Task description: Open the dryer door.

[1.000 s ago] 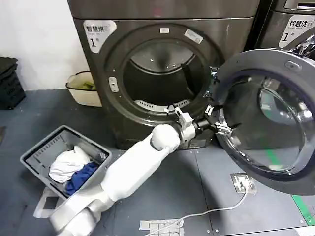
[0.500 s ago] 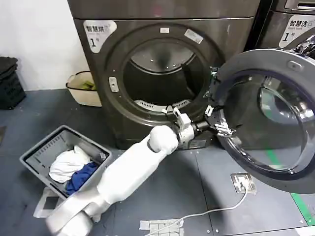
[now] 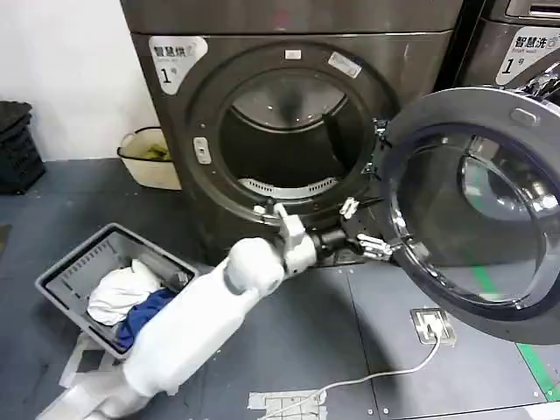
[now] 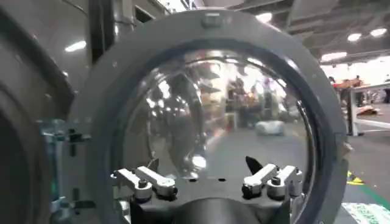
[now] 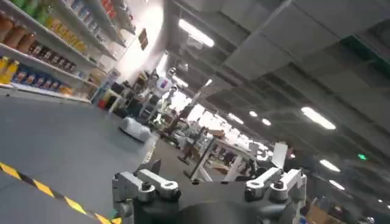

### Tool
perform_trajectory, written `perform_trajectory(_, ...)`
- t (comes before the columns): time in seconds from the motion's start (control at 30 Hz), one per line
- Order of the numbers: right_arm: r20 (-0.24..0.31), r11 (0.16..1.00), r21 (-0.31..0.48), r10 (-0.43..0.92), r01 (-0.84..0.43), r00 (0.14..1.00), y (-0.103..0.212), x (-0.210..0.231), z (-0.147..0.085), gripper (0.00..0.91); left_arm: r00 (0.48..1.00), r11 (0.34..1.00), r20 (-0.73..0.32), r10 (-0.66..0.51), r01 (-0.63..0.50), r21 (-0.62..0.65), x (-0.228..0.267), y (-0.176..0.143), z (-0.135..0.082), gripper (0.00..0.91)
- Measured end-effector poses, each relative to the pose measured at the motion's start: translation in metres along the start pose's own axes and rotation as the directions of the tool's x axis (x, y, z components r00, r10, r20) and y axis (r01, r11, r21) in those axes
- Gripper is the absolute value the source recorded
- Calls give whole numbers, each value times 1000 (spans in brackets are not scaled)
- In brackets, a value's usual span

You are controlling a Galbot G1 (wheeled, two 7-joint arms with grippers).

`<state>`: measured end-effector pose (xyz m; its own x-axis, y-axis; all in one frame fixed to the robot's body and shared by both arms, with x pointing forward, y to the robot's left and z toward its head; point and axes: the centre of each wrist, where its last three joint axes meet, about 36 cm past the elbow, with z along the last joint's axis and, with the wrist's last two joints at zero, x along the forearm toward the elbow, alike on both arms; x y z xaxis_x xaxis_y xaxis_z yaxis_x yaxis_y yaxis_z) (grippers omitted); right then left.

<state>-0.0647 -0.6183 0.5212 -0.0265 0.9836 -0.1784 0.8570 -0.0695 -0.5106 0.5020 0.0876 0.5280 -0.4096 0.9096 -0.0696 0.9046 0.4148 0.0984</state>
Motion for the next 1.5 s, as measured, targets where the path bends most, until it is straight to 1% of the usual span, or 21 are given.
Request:
perform_trajectory(0.23,11,1000,-17,-18,18,1000,11,0,-4,907,988,989,-32,-150,149,-25,61,-5,-3,907)
perform_trajectory(0.47,33,998,-34,-53,54,998,26,0,-13,907,946,954,-118,-301,298,-39,135,-20,-4,907)
perform_trajectory(0.63,44,995,-50,-86,88,995,40,1,-18,907,892,909,-178,-414,415,-35,174,-30,-10,907)
perform_trajectory(0.77,46,991,-61,-113,116,992,52,0,-21,907,844,866,-217,-490,499,-16,202,-39,-10,907)
perform_trajectory(0.87,49,988,-70,-133,137,990,59,-1,-23,907,799,825,-258,-544,566,12,225,-44,-9,907)
perform_trajectory(1.0,56,984,-80,-156,161,986,69,-1,-26,907,721,755,-350,-598,653,55,257,-48,-13,907)
perform_trajectory(1.07,63,981,-86,-169,174,984,73,0,-28,907,682,723,-384,-622,689,52,272,-47,-17,907)
perform_trajectory(1.2,79,974,-95,-199,206,977,83,1,-34,907,588,648,-475,-655,760,47,298,-44,-25,907)
perform_trajectory(1.4,91,963,-110,-235,244,968,96,4,-39,907,434,540,-604,-669,842,6,321,-24,-41,907)
perform_trajectory(1.5,90,957,-118,-254,264,963,101,5,-38,907,385,489,-640,-665,872,16,326,-12,-47,907)
